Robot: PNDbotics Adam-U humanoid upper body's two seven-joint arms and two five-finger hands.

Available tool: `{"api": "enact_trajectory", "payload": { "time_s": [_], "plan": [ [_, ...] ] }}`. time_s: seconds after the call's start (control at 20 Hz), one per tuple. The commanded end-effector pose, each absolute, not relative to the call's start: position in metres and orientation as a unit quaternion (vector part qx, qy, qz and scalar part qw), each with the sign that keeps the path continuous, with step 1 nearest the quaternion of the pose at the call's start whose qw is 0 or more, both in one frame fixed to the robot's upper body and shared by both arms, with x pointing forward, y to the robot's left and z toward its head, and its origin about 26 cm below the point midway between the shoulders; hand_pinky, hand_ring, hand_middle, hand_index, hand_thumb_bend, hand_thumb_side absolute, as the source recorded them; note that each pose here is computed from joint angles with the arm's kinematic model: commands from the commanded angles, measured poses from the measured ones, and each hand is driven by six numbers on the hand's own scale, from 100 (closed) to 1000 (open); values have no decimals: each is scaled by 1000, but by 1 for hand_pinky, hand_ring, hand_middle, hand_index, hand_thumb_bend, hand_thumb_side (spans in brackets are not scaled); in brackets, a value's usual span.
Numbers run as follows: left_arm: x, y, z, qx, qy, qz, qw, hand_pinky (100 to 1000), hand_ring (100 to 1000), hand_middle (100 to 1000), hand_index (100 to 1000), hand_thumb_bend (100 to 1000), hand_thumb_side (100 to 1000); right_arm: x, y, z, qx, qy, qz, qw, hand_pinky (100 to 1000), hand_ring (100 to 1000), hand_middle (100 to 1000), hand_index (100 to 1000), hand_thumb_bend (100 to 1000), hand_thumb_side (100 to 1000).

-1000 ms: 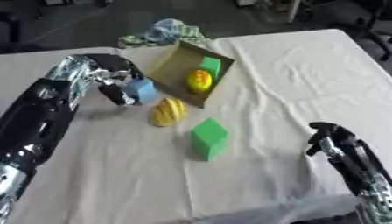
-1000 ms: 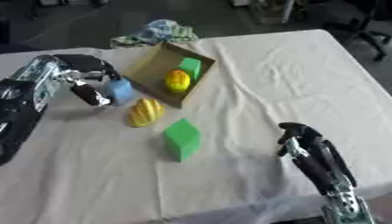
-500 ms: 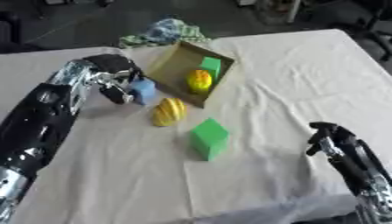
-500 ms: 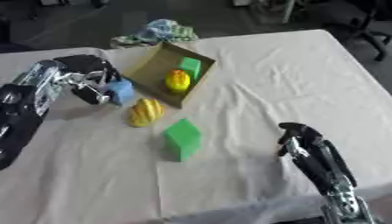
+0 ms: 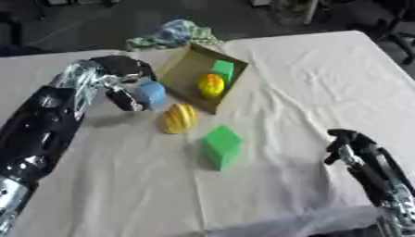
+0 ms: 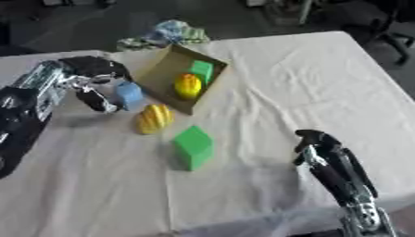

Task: Pick up objects on the table and place them in the box.

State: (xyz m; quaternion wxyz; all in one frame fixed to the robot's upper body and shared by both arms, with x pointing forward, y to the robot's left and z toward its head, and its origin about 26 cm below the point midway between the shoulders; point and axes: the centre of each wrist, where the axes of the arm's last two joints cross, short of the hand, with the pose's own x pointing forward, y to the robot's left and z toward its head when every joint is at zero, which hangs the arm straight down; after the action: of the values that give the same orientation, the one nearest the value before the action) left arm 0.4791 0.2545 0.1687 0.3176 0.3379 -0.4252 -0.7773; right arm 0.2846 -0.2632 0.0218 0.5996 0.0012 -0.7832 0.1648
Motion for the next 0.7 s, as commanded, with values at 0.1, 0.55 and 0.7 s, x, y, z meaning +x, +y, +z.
{"api": "enact_trajectory", "payload": {
  "time_s": [0.1,0.55,0.7],
  "plan": [
    [480,260,195,346,-406,-792,297,892,881,916,947,370,407,286,-269,28,-8,-787,173,592,506,421,479,746,100,559],
    [483,271,183,347,-397,-804,273,907,906,923,937,387,410,287,-267,28,-6,-787,174,592,507,421,478,746,100,567],
    [484,273,179,354,-407,-800,265,903,903,917,929,349,388,287,-267,28,-5,-787,173,592,507,421,478,746,100,567]
  ]
}}
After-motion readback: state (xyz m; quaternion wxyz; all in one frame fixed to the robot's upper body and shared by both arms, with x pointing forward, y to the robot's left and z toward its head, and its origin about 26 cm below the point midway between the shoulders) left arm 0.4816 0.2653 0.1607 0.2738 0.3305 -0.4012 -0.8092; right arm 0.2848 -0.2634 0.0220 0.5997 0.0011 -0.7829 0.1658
